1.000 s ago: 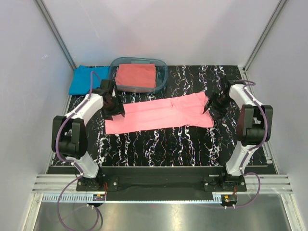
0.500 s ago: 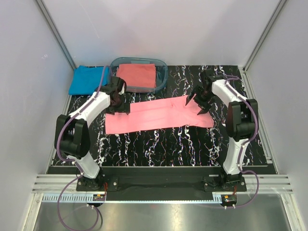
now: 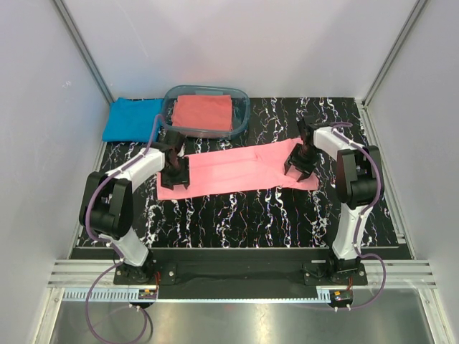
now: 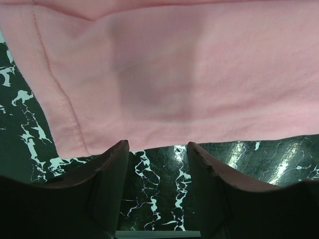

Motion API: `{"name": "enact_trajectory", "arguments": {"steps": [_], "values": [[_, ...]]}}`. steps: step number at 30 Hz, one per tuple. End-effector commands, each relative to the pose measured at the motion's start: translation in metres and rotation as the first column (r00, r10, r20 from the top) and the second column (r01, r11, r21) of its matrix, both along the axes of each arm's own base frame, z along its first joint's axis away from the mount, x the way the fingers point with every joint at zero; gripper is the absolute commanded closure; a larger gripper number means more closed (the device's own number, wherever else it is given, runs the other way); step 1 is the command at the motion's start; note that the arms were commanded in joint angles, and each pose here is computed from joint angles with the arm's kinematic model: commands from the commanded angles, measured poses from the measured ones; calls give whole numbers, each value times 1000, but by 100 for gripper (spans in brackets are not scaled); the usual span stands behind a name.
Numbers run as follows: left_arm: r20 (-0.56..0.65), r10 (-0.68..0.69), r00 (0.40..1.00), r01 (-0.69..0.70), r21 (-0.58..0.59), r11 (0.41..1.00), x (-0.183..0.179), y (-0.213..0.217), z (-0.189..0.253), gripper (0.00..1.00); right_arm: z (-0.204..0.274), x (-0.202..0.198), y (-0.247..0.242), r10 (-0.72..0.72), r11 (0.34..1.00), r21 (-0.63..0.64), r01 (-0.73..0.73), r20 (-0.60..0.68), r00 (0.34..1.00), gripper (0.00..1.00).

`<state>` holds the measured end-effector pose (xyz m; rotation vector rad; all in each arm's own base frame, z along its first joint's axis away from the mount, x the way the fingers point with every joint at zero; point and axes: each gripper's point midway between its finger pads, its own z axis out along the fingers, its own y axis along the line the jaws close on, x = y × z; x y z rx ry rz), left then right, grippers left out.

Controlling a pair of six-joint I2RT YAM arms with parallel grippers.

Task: Fold and stack the t-shirts
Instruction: Fold the tshirt

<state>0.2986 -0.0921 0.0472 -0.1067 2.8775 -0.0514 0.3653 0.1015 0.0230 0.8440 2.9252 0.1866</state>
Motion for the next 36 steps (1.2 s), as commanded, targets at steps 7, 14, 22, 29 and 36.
{"name": "enact_trajectory", "arguments": {"steps": [7, 14, 22, 29, 36], "values": [[-84, 230, 970, -233, -32, 972, -7, 44, -24, 46, 8, -15, -52, -8, 998, -55, 11, 53, 999, 44], [-190, 286, 939, -301, -54, 952, -31, 47, -45, 46, -14, -37, -94, -26, 993, -111, 25, -8, 1000, 43], [-173, 269, 947, -284, -66, 956, -47, 49, -40, 47, -13, -29, -108, 19, 986, -168, -21, -11, 1000, 40], [-236, 230, 944, -270, -158, 950, -75, 22, -38, 46, -11, 12, -114, 5, 982, -187, -1, 22, 1000, 31], [-303, 132, 944, -204, -220, 954, -97, -21, -39, 45, -28, 71, -116, -1, 982, -186, 8, 34, 999, 29]]}}
